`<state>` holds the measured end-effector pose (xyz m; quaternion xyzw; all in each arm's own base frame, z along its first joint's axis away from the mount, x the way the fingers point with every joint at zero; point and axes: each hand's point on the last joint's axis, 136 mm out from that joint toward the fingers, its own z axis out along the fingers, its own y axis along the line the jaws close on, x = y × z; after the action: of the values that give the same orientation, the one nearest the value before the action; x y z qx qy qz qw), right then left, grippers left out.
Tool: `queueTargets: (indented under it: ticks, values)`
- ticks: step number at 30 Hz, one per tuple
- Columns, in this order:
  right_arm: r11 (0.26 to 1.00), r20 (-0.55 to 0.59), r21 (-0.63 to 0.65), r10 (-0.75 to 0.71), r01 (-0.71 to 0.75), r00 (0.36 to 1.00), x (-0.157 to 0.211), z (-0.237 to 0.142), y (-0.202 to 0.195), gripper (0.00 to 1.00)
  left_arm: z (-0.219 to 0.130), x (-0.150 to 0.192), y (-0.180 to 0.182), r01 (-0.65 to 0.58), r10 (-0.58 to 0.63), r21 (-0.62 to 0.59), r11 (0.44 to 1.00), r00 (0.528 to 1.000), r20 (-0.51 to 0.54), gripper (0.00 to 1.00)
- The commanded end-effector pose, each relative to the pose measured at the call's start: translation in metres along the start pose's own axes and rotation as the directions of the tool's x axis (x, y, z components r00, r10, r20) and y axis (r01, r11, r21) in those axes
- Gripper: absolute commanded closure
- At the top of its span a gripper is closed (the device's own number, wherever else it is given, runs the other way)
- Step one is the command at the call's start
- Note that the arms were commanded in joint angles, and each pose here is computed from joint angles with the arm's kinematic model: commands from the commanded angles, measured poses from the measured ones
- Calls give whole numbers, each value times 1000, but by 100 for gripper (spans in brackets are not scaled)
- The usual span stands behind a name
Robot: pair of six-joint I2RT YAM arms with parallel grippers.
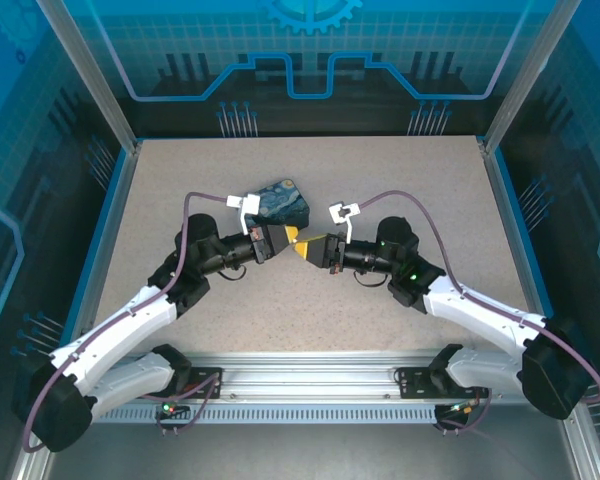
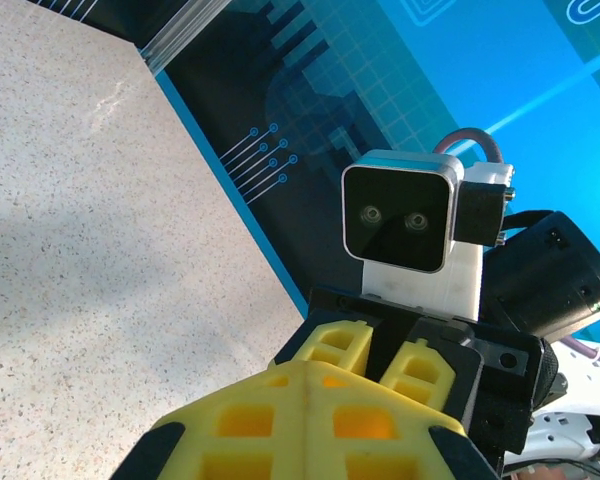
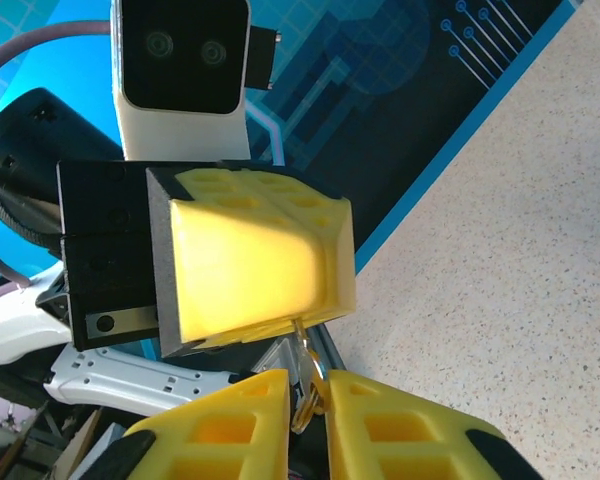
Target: Unlock the padlock with the key
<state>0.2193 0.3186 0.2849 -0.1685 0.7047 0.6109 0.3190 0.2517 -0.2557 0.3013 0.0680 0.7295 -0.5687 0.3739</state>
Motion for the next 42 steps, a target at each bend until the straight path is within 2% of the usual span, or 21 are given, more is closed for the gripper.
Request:
queueTargets:
  ticks: [1,9,18,20,24,26,31,34,37,42]
  values:
    - [996,-13,-71,-60,59,998,-6,1,25,80,-2,-2,-13,-42,43,23,999,999,-13,100]
    - [997,-33,-60,-56,54,998,-4,2,22,81,-2,-3,-14,-49,49,19,999,999,-12,100]
    - [999,-35,-24,-46,45,998,-2,1,15,99,-3,-5,-16,-65,65,18,998,998,-10,100]
    - [999,-37,-6,-49,49,998,-1,0,12,100,-3,-7,-14,-80,80,1,997,997,-9,92]
    - [995,-33,90,-42,45,999,2,-13,-4,100,-5,-16,-5,-122,123,-71,990,992,9,68]
    - [987,-29,159,-33,37,999,6,-24,-15,100,-6,-23,7,-130,133,-128,983,991,18,52]
    - [922,-31,385,-25,36,999,14,-58,-47,100,-1,-37,58,-158,160,-312,937,987,-20,29]
    - [864,-52,501,-23,46,998,20,-77,-62,100,10,-41,96,-215,197,-429,877,977,-86,19]
    - [814,-48,579,-14,39,999,24,-94,-73,100,26,-45,134,-250,190,-515,820,967,-167,15]
    - [767,-26,642,7,12,1000,31,-114,-84,100,60,-50,180,-252,142,-565,786,962,-232,12]
